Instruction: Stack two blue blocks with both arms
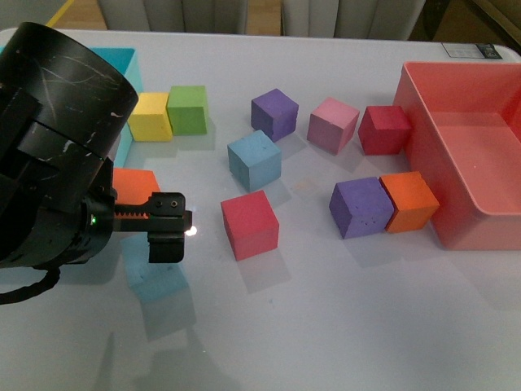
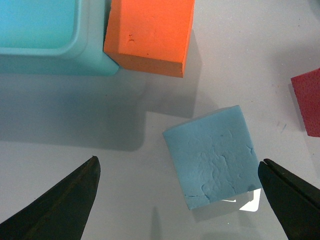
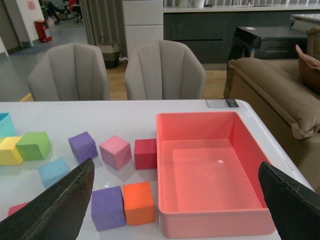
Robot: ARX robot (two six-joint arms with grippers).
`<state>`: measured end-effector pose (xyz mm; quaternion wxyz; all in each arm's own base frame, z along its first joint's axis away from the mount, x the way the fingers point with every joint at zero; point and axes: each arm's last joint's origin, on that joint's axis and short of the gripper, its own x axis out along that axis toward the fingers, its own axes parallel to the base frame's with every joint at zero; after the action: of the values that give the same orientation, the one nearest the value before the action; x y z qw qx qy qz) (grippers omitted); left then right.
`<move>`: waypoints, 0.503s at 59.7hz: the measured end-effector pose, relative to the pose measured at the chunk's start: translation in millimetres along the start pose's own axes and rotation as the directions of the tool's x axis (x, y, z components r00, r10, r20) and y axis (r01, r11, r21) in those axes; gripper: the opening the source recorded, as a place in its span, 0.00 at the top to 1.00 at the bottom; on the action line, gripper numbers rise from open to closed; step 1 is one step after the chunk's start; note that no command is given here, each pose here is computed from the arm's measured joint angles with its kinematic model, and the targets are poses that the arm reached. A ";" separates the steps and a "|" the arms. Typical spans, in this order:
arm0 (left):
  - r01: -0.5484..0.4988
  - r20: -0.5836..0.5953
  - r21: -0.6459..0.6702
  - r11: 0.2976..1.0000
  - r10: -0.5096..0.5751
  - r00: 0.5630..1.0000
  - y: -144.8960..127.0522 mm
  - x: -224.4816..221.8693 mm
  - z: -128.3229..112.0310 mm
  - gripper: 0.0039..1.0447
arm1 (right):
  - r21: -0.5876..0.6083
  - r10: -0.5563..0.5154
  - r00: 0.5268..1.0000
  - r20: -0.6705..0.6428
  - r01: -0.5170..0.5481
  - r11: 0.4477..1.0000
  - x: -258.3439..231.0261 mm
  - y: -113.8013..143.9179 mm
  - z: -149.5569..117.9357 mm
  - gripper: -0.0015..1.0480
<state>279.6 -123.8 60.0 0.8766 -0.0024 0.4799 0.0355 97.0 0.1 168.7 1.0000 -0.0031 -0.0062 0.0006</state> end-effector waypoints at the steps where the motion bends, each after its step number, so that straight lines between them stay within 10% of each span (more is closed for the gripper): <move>1: -0.003 -0.005 -0.003 1.000 0.003 1.000 -0.6 1.1 0.5 0.08 | 0.000 0.000 1.000 0.000 0.000 1.000 0.0 0.0 0.0 0.09; 30: -0.038 -0.070 -0.029 0.999 0.036 0.997 -19.4 23.0 0.7 0.08 | 0.000 0.000 1.000 0.000 0.000 1.000 0.0 0.0 0.0 0.09</move>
<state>293.9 -141.8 40.5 0.8586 -0.0078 0.5093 0.0587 97.0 0.1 168.7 1.0000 -0.0031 -0.0062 0.0006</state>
